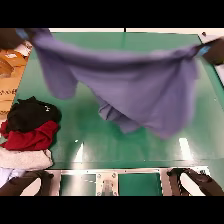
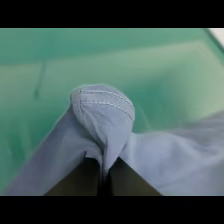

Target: Fold the shirts.

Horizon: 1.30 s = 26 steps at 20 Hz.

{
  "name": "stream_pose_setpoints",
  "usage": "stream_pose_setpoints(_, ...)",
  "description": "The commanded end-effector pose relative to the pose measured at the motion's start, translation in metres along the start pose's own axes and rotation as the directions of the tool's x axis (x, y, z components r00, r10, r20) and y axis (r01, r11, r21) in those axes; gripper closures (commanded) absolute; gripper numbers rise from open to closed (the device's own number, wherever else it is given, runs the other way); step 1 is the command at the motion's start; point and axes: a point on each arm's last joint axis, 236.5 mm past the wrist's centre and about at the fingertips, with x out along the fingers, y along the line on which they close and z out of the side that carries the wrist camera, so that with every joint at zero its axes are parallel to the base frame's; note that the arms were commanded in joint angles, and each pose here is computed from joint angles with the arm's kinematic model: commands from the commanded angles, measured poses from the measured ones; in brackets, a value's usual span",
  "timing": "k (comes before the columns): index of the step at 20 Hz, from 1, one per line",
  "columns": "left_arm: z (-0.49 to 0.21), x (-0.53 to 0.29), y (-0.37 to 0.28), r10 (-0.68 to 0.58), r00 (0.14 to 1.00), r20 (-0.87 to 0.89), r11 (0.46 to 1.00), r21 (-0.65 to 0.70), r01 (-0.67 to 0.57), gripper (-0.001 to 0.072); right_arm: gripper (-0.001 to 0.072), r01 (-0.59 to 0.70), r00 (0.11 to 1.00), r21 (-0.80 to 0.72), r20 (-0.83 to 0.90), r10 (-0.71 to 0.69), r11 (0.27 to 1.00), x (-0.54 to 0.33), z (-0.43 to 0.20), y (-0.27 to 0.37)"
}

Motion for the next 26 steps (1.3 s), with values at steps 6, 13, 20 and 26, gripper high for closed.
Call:
stream_pose_setpoints(6,-0.220,0.178,0.094,-0.127,0.930,-0.344,0.909,-0.415,-0.030,0.0678,0.0509,0.195,0.903,0.195,-0.417,-0.099,0.961,0.198,-0.179,-0.140)
stream_pose_setpoints(13,-0.217,0.190,0.116,-0.067,0.938,-0.341,0.921,-0.383,-0.073,0.0678,0.0324,0.228,0.910,0.352,-0.409,-0.070,0.908,0.098,-0.114,-0.180)
stream_pose_setpoints(20,-0.209,0.189,0.118,-0.053,0.941,-0.335,0.933,-0.352,-0.073,0.0678,0.0204,0.371,0.811,0.548,-0.584,0.026,0.750,0.053,-0.269,-0.167)
stream_pose_setpoints(26,-0.209,0.189,0.118,-0.053,0.941,-0.335,0.934,-0.349,-0.072,0.0678,0.0208,0.361,0.793,0.537,-0.607,0.051,0.763,0.096,-0.342,-0.123)
